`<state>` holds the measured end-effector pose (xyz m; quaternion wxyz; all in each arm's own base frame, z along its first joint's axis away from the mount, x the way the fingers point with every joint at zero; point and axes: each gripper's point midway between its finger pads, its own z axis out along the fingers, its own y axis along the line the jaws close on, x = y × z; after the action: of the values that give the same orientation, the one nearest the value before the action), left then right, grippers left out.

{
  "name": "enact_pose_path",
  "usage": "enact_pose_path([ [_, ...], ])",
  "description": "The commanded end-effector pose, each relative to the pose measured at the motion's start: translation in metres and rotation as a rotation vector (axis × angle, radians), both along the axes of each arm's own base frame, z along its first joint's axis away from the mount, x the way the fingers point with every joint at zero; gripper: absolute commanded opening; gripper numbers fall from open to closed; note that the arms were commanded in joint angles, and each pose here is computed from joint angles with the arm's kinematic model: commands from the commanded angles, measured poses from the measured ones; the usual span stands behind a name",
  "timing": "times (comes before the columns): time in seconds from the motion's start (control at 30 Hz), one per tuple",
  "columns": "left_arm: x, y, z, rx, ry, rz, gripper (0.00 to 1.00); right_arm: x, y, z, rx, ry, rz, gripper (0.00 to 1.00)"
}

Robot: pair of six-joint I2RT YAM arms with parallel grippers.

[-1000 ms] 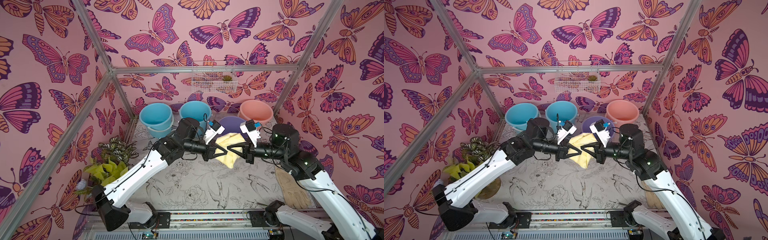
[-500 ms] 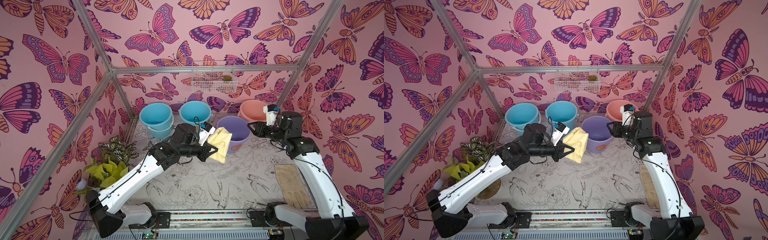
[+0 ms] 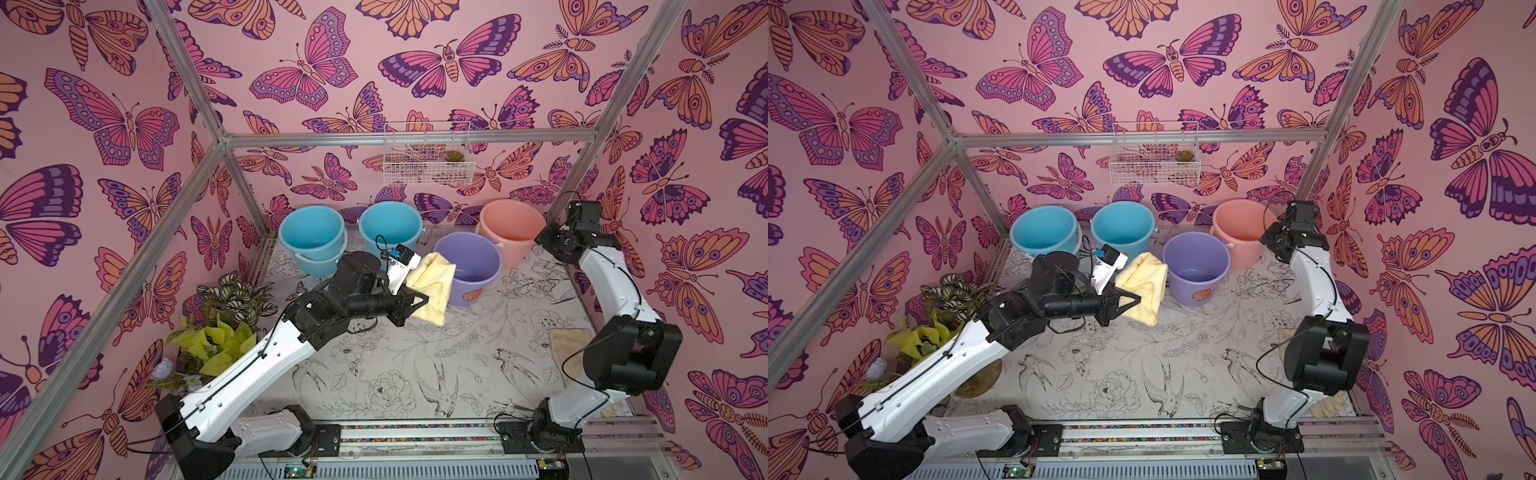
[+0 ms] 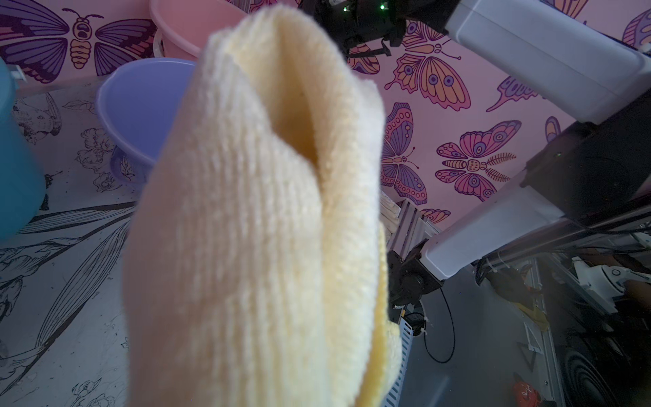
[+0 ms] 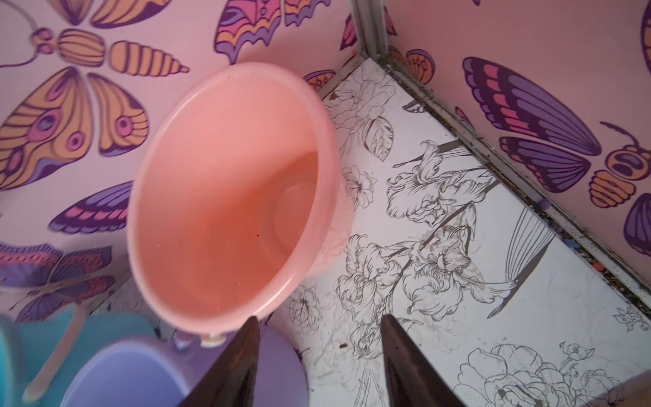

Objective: Wipe the inside of the bucket with a cloth
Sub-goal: Pick up the bucket from the corner of the board.

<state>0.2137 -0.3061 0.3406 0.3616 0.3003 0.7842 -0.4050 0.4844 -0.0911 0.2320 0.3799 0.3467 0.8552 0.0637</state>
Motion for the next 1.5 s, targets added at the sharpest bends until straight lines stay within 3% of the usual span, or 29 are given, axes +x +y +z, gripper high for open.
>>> enact_pose_path([
  [0.0, 0.001, 0.004, -0.005, 0.01, 0.004, 0.016, 0.0, 0.003, -0.016, -0.01, -0.004, 0.063, -0.092, 0.63],
  [0.1, 0.001, 0.006, -0.006, 0.014, 0.005, 0.02, 0.0, 0.022, -0.012, -0.021, 0.037, 0.06, -0.056, 0.63],
  [0.3, 0.001, 0.007, -0.009, 0.022, 0.008, 0.029, 0.0, 0.054, 0.0, -0.037, 0.125, 0.045, 0.009, 0.54],
  [0.6, 0.003, 0.008, -0.011, 0.025, 0.015, 0.038, 0.0, 0.059, -0.009, -0.059, 0.208, 0.059, -0.036, 0.15],
  [0.67, 0.003, 0.009, -0.012, 0.027, 0.014, 0.042, 0.0, 0.055, -0.015, -0.058, 0.216, 0.057, -0.062, 0.1],
  [1.0, 0.006, 0.013, -0.022, 0.065, 0.033, 0.07, 0.0, 0.007, -0.046, -0.022, 0.173, 0.017, -0.12, 0.0],
  [1.47, 0.018, 0.016, -0.035, 0.102, 0.058, 0.13, 0.0, -0.118, -0.023, 0.06, 0.015, -0.049, -0.059, 0.0],
])
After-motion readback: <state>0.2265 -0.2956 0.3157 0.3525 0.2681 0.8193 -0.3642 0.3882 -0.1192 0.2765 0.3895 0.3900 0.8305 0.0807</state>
